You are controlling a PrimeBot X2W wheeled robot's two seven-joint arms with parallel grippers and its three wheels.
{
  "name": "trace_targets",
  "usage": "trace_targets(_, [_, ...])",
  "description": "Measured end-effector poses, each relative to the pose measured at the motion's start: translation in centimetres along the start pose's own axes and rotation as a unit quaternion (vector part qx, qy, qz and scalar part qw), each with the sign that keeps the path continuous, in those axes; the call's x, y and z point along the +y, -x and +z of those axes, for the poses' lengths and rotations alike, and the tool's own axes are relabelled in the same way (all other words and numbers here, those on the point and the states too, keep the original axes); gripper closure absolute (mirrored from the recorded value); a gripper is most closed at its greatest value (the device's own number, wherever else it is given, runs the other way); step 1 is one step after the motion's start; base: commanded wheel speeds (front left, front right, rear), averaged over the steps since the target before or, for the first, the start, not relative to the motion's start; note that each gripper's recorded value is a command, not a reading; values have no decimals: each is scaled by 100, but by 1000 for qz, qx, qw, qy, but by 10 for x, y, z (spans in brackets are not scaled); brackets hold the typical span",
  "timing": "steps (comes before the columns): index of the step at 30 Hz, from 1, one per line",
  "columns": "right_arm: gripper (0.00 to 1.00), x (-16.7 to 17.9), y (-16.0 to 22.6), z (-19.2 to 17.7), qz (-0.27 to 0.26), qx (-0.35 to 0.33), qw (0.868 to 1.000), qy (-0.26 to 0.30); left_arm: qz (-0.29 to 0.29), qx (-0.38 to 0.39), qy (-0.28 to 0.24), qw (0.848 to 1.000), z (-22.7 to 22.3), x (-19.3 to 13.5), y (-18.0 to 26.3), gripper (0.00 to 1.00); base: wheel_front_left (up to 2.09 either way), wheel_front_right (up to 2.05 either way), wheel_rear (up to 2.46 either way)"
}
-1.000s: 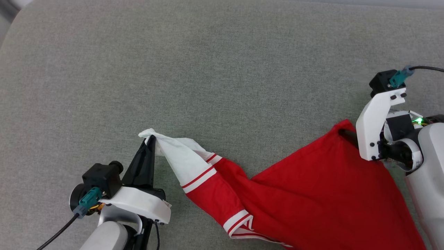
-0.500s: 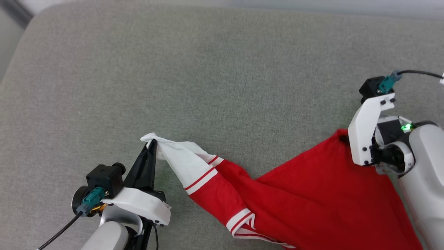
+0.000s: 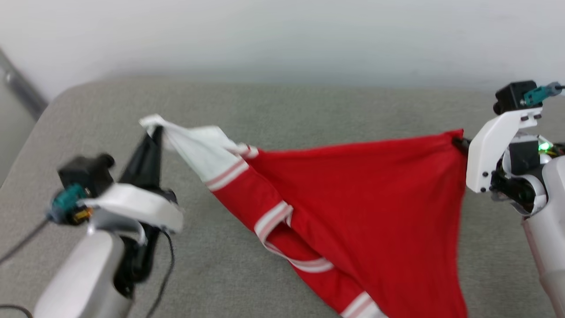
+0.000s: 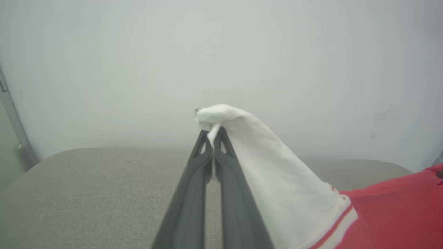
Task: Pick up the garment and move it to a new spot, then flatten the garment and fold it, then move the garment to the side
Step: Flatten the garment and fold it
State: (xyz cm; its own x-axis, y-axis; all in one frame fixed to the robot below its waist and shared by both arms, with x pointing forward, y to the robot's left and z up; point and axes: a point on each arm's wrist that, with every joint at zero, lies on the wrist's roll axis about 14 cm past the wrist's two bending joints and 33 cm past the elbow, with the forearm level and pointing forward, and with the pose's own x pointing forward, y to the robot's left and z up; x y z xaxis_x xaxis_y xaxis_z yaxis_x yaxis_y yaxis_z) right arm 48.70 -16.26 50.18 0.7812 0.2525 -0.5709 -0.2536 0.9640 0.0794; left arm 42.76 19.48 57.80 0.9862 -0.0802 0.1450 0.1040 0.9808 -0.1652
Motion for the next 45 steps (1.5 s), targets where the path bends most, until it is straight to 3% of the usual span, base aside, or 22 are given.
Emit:
trace_targets(5, [100,-16,35,42,-31,-91,995,-10,-30,-49,-17,998,54,-15,-27,100,0,0,0])
trace_targets(7, [100,-35,61,69,-62,-142,988,-19,-56,-75,-29,995,89,-33,-52,100,0,0,0])
trace_targets(15, [100,-57,78,133,-95,-222,970,-9,-65,-102,-62,991,135,-40,-111,100,0,0,0])
trace_targets(19, [100,-65,77,180,-109,-280,954,8,-63,-127,-85,986,158,-39,-148,100,0,0,0])
trace_targets(25, [100,-78,73,254,-130,-376,917,36,-54,-182,-114,975,195,-32,-204,100,0,0,0])
trace_targets(28, [100,-85,60,278,-141,-403,903,53,-44,-206,-117,971,204,-24,-231,100,0,0,0])
trace_targets(29, [100,-91,40,294,-145,-421,893,66,-37,-214,-118,969,198,-16,-257,100,0,0,0])
trace_targets(36, [100,-97,-35,298,-137,-418,894,87,-24,-205,-121,971,149,4,-308,100,0,0,0])
trace_targets(45, [100,-91,-152,244,-97,-353,927,86,-9,-124,-109,986,26,34,-342,100,0,0,0])
